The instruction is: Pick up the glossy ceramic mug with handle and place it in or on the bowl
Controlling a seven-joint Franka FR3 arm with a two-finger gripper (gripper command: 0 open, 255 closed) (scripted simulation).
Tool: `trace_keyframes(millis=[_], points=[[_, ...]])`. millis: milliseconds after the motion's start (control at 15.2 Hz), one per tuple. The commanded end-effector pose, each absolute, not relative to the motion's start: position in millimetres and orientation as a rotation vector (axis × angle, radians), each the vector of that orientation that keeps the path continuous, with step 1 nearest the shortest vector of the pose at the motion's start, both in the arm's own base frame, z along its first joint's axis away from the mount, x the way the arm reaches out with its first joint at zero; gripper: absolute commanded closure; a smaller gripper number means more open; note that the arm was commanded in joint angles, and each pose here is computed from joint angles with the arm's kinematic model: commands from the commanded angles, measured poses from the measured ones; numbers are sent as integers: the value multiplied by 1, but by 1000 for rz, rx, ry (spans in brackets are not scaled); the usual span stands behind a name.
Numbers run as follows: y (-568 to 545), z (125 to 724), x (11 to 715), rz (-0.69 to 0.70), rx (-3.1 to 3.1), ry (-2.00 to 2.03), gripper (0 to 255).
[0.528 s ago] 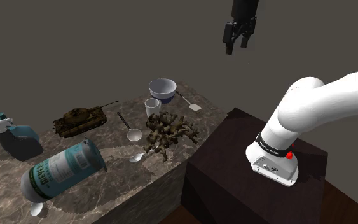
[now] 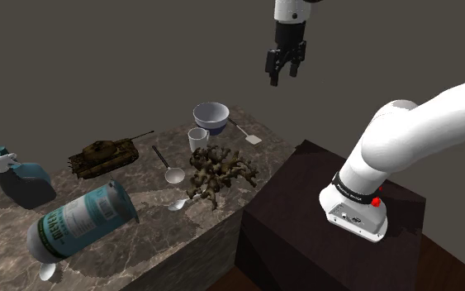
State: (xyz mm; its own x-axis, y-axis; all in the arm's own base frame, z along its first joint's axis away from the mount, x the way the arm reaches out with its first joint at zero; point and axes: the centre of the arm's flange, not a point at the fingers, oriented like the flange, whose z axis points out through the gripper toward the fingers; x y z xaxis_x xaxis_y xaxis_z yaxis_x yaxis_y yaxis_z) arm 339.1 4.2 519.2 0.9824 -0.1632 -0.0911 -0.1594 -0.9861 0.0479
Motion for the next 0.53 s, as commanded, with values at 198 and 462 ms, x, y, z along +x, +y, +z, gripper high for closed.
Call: trace_keyframes(millis=[198,462], points=[[22,474,382,-133,3089,-241,0],[36,437,417,-125,3089,-232,0]])
